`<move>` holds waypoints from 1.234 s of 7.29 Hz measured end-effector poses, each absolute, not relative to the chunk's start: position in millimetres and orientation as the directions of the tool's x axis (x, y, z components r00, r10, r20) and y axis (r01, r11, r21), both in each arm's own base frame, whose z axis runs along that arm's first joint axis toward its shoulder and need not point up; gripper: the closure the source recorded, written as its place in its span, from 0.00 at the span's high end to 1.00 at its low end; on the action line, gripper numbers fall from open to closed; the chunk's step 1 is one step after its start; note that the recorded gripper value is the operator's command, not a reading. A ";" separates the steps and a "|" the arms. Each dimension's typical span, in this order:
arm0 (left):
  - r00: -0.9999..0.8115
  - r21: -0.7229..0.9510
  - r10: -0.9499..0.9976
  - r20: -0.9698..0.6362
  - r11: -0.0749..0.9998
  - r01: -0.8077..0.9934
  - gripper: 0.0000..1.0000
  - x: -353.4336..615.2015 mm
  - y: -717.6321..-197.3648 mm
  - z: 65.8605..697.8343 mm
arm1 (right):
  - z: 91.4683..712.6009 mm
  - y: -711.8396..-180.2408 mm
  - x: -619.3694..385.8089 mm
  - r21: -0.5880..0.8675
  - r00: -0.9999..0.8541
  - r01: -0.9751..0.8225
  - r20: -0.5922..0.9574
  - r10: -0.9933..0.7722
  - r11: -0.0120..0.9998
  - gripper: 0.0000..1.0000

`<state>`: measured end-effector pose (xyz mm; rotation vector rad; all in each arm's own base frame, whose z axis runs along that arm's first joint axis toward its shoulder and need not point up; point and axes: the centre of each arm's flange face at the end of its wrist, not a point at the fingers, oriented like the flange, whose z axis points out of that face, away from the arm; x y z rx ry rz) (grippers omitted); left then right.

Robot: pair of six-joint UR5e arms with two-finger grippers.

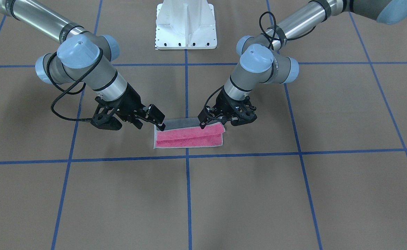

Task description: Fold towel twice with both arms

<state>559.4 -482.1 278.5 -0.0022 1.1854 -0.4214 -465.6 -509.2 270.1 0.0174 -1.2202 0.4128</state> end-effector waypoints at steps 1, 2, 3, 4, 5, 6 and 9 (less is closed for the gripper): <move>0.301 -0.217 -0.316 -0.900 0.922 0.320 1.00 564.3 -485.7 280.3 | 270.1 -509.3 -465.1 -0.205 0.279 -0.317 0.913 0.298 0.926 0.99; 0.296 -0.213 -0.313 -0.902 0.922 0.325 1.00 566.5 -488.0 279.9 | 270.2 -509.5 -464.8 -0.205 0.279 -0.318 0.913 0.298 0.926 0.99; 0.291 -0.209 -0.310 -0.905 0.921 0.329 1.00 567.6 -489.3 276.7 | 270.2 -509.6 -464.7 -0.205 0.279 -0.318 0.913 0.298 0.926 0.99; 0.285 -0.208 -0.307 -0.908 0.921 0.331 1.00 569.2 -490.7 270.6 | 270.2 -509.7 -464.5 -0.205 0.279 -0.318 0.913 0.298 0.926 0.99; 0.281 -0.208 -0.306 -0.910 0.920 0.332 1.00 571.9 -492.6 265.2 | 270.2 -509.7 -464.5 -0.204 0.279 -0.318 0.913 0.297 0.926 0.99; 0.281 -0.209 -0.308 -0.909 0.920 0.333 1.00 575.8 -495.2 261.9 | 270.1 -510.2 -463.9 -0.205 0.278 -0.318 0.913 0.298 0.926 0.99; 0.282 -0.213 -0.313 -0.907 0.918 0.334 1.00 586.3 -500.9 254.6 | 269.9 -516.2 -454.8 -0.214 0.274 -0.313 0.913 0.304 0.925 0.99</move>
